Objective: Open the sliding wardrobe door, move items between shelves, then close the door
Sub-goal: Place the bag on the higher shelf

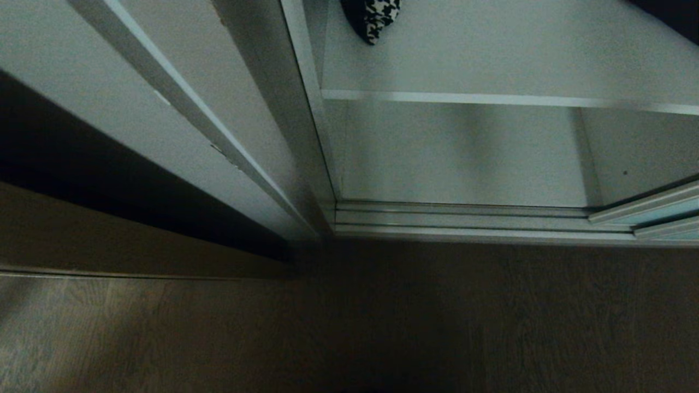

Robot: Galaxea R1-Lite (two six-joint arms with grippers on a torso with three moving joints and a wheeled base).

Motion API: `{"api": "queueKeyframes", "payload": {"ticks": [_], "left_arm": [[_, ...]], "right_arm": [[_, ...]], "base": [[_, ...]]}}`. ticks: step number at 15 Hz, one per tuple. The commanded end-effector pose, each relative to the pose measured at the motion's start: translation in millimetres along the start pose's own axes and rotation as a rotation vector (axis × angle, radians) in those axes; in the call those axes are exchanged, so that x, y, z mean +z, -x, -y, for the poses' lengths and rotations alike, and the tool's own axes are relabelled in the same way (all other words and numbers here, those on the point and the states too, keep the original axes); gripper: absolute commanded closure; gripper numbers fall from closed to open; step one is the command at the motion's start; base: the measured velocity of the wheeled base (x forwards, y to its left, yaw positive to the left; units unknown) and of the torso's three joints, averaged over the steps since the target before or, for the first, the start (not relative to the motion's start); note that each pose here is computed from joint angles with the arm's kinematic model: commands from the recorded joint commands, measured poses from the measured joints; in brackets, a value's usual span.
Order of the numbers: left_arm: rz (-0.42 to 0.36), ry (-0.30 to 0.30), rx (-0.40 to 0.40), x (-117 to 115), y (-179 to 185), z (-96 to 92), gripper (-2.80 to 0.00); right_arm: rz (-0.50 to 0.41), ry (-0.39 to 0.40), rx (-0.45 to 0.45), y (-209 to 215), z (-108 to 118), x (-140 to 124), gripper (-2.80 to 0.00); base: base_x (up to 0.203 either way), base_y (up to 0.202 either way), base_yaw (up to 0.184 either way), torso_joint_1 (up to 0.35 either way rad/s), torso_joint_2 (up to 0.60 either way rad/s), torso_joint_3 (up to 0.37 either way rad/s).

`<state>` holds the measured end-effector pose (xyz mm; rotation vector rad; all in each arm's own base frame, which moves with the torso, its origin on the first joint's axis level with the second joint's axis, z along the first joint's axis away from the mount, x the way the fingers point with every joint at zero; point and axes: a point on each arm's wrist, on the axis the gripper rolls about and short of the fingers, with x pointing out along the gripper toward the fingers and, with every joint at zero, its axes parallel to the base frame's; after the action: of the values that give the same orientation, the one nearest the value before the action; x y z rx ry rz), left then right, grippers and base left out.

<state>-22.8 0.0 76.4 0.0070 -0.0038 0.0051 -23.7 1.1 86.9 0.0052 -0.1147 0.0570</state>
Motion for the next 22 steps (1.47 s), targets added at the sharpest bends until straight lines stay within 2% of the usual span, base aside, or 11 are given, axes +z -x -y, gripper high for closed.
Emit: {"api": "queueKeyframes", "payload": {"ticks": [1,22], "left_arm": [[-0.001,-0.001,-0.001,0.1,-0.1,0.0,0.0],[-0.001,0.007,-0.001,0.1,-0.1,0.0,0.0]], "right_arm": [[0.0,0.0,0.002,-0.1,0.0,0.1,0.0],[0.0,0.0,0.001,-0.1,0.0,0.1,0.0]], "base": [[0.001,-0.144,0.004,0.007,0.0,0.002],[0.0,-0.197,0.002,0.004,0.0,0.002]]}}
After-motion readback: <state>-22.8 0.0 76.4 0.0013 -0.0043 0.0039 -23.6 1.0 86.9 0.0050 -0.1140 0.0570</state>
